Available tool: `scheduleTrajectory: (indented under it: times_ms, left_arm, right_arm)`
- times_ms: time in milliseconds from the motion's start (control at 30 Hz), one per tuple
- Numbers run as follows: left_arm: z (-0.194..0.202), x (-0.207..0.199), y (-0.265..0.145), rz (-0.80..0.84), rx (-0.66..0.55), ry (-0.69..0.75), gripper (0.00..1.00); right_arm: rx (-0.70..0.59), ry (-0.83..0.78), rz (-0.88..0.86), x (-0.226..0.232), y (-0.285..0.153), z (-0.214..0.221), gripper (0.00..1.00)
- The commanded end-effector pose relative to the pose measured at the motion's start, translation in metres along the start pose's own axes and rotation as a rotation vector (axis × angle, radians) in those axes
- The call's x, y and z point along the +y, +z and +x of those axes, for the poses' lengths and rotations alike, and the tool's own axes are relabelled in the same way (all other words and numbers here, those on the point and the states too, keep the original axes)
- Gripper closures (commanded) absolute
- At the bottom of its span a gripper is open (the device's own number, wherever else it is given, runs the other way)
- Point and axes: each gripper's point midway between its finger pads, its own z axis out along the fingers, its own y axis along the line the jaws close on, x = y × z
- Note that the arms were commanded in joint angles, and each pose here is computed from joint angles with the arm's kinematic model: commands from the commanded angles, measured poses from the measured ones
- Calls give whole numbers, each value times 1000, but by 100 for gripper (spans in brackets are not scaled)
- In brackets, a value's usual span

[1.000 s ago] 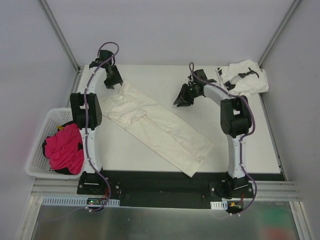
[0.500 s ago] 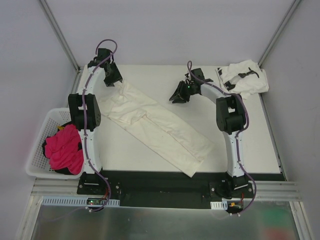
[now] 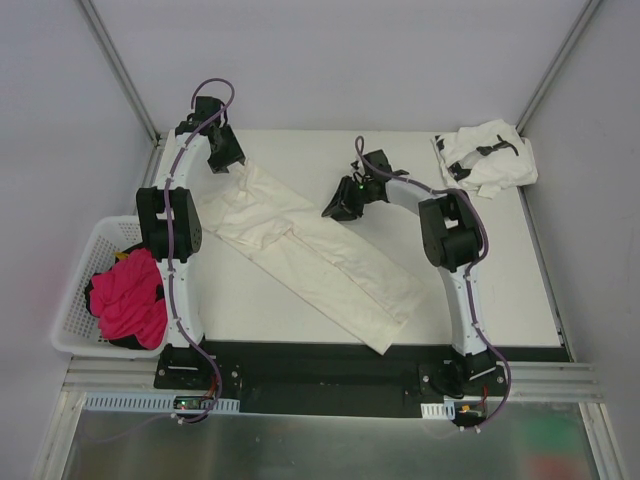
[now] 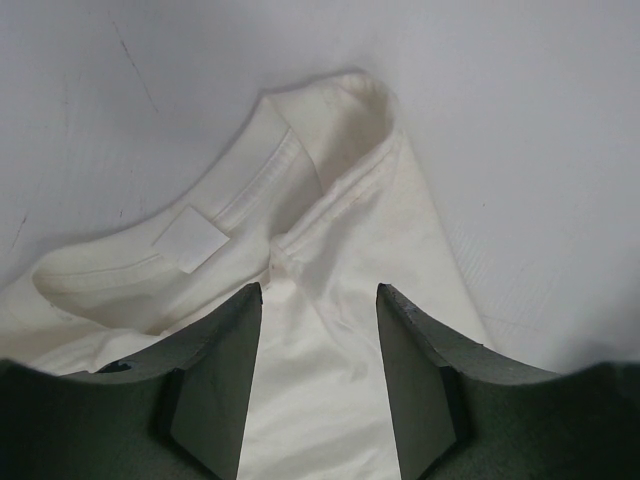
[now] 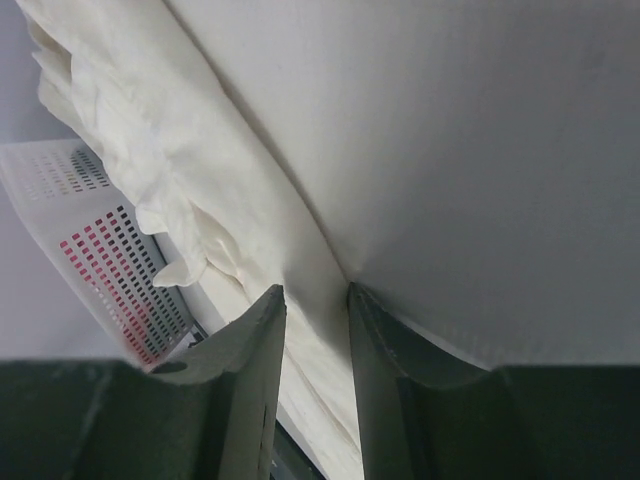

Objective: Fold and stack the t-shirts
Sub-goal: Rotate the tshirt 90 degrees

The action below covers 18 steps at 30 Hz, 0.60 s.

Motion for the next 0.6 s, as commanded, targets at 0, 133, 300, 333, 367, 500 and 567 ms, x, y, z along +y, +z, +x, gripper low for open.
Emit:
scheduleTrajectory:
  times_ms: [0,133,300,333,367,500,567]
  left_arm:
    - [-13,-7,-15,25,-37,0,51]
    - [-13,-6,-14,23,-39,2,51]
    - [-15,-4,-14,16,-44,3,51]
    - [-14,-5,-14,16,-42,4,51]
    - [-15,-5,-14,17,-45,5,51]
    - [-16,-4,-13,15,-46,6,51]
    - [-16,-3,-13,8,-50,11,51]
  right_arm:
    - [44,-1,0,-1,15,21,65]
    - [63,-3,4,-1,22,30,65]
    - [56,2,4,-1,22,27,72]
    - [53,2,4,0,22,27,75]
    - [51,2,9,-1,23,27,79]
    - [41,6,10,-2,23,23,99]
    - [31,14,6,-3,23,19,99]
